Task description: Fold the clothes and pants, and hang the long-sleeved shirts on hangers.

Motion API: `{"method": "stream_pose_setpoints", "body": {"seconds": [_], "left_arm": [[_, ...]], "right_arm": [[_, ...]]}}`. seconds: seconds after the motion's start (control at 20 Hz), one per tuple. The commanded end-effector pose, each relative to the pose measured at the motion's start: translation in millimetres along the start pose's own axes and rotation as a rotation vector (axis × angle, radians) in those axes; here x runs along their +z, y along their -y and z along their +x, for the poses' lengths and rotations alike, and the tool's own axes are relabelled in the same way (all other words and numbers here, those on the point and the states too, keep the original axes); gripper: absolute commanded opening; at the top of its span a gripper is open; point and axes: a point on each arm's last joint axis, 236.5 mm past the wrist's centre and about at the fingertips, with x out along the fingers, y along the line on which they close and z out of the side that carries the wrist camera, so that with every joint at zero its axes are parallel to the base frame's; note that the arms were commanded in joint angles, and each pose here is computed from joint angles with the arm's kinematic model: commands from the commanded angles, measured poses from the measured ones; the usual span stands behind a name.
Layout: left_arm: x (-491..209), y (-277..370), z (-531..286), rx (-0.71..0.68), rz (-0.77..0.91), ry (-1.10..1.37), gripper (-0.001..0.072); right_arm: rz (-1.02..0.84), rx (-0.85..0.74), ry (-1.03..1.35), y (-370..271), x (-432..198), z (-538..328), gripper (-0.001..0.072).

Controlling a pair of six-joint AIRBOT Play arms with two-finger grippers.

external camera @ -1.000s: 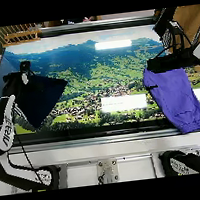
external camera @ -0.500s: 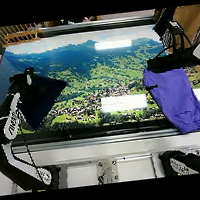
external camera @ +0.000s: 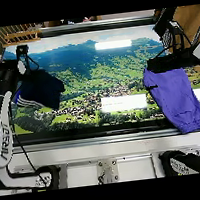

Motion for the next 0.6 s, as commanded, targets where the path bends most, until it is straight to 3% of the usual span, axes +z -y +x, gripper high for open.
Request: {"method": "stream_pose_setpoints", "body": {"seconds": [0.0, 0.2, 0.4, 0.5, 0.55], "left_arm": [[31, 99, -103, -0.220, 0.064, 0.194, 0.0021], [19, 215, -155, -0.408, 0.224, 0.292, 0.0021], [-3, 299, -143, -0.512, 0.303, 0.301, 0.0041], [-10, 323, -128, -0.532, 0.314, 0.295, 0.0660], [-12, 325, -119, -0.529, 0.304, 0.283, 0.0701]], "right_arm": [[0.001, 0.000, 0.000, 0, 0, 0, 0.0006], [0.001, 0.000, 0.000, 0, 0, 0, 0.0006], [0.001, 0.000, 0.000, 0, 0, 0, 0.0006], [0.000, 0.000, 0.000, 0, 0, 0, 0.0006], [0.000, 0.000, 0.002, 0, 1, 0, 0.0007]]}}
